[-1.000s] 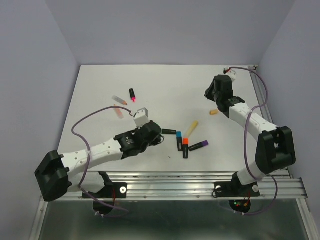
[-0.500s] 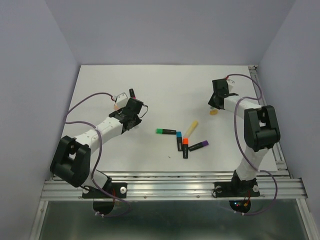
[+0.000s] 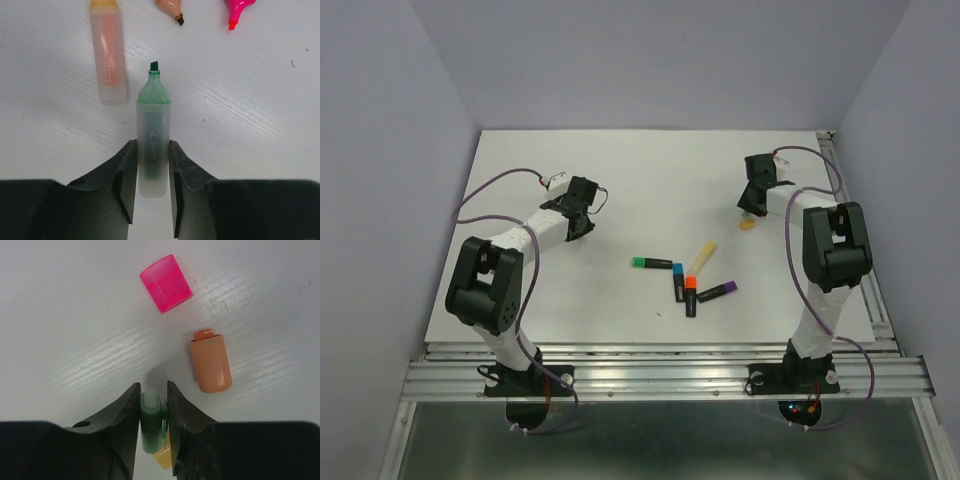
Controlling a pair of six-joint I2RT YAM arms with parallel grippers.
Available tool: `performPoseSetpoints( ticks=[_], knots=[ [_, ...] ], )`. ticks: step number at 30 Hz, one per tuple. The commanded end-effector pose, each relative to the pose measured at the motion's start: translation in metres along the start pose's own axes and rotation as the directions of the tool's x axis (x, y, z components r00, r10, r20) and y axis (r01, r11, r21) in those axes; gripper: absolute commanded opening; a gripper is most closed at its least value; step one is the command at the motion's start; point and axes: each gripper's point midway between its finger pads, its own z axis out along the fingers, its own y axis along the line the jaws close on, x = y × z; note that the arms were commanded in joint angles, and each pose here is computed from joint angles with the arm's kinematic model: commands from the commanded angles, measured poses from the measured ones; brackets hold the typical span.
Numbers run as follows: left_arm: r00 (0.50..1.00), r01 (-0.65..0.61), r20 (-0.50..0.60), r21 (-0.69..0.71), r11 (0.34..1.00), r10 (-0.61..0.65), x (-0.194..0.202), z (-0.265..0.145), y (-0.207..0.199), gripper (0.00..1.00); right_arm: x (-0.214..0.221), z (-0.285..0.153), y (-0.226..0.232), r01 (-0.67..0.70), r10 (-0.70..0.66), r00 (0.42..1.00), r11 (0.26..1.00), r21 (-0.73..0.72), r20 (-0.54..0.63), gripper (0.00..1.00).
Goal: Open the pen caps
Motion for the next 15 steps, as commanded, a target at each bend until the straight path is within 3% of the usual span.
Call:
performPoseSetpoints(
  ticks=[1, 6, 15],
  knots=[
    [1.0, -0.022, 0.022, -0.011, 1.0, 0.022, -0.021, 0.005, -0.004, 0.06, -0.034, -0.006, 0.007, -0.021, 0.021, 0.997, 1.0, 0.0, 0.069, 0.34],
    [0.999, -0.029, 0.023, -0.015, 0.999, 0.029, -0.028, 0.008, -0.008, 0.08, -0.043, -0.017, 0.009, -0.023, 0.024, 0.996, 1.0, -0.013, 0.091, 0.72],
    [0.999, -0.051, 0.01, -0.085, 0.995, 0.052, -0.034, 0.019, -0.001, 0.26, -0.057, -0.07, 0.014, -0.06, 0.076, 0.989, 0.989, -0.133, 0.123, 0.91]
  ],
)
